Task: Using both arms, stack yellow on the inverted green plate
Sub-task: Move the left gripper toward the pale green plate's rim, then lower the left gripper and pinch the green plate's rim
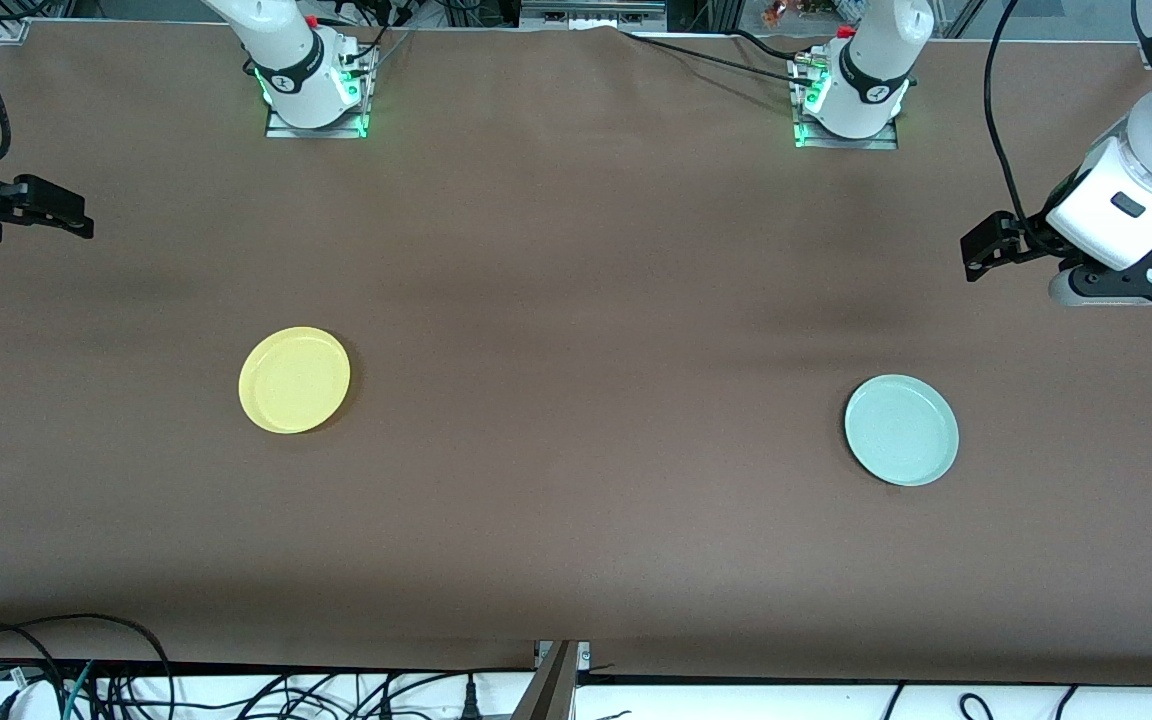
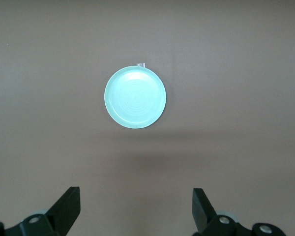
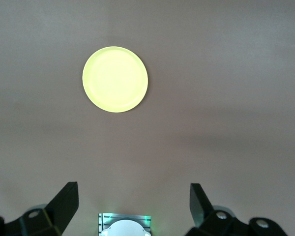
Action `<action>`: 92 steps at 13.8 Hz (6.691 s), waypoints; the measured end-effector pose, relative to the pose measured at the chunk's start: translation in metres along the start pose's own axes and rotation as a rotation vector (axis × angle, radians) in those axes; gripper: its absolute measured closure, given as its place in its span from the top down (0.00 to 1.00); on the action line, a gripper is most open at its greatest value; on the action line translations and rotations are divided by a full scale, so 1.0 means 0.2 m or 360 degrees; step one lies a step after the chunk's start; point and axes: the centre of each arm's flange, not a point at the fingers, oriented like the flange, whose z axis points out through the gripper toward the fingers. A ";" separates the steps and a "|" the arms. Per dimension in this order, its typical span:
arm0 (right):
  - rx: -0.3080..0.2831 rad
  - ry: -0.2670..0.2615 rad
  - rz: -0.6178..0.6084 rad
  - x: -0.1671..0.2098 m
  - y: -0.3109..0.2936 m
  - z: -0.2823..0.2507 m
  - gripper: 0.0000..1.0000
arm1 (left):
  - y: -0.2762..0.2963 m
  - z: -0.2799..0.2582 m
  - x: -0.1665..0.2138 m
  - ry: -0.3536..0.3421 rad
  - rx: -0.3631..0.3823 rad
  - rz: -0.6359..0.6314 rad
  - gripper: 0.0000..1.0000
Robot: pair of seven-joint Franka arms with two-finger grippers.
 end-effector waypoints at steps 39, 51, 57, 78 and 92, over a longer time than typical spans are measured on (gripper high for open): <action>0.0000 -0.0004 0.0001 0.01 0.00 0.01 1.00 | -0.38 0.65 0.03 -0.0153 0.0043 -0.0092 1.00; 0.0000 -0.0005 0.0003 0.01 0.01 0.01 1.00 | -0.63 1.82 0.31 -0.0022 -0.0044 -0.0081 1.00; 0.0000 -0.0004 0.0003 0.01 0.01 0.01 1.00 | -0.65 1.96 0.35 -0.0044 -0.0054 -0.0094 0.97; 0.0000 -0.0002 0.0006 0.01 0.01 0.01 1.00 | -0.68 2.15 0.43 -0.0043 -0.0078 -0.0112 0.23; 0.0000 -0.0001 0.0007 0.01 0.01 0.01 1.00 | -0.25 1.66 0.64 -0.0029 0.0101 0.0190 0.03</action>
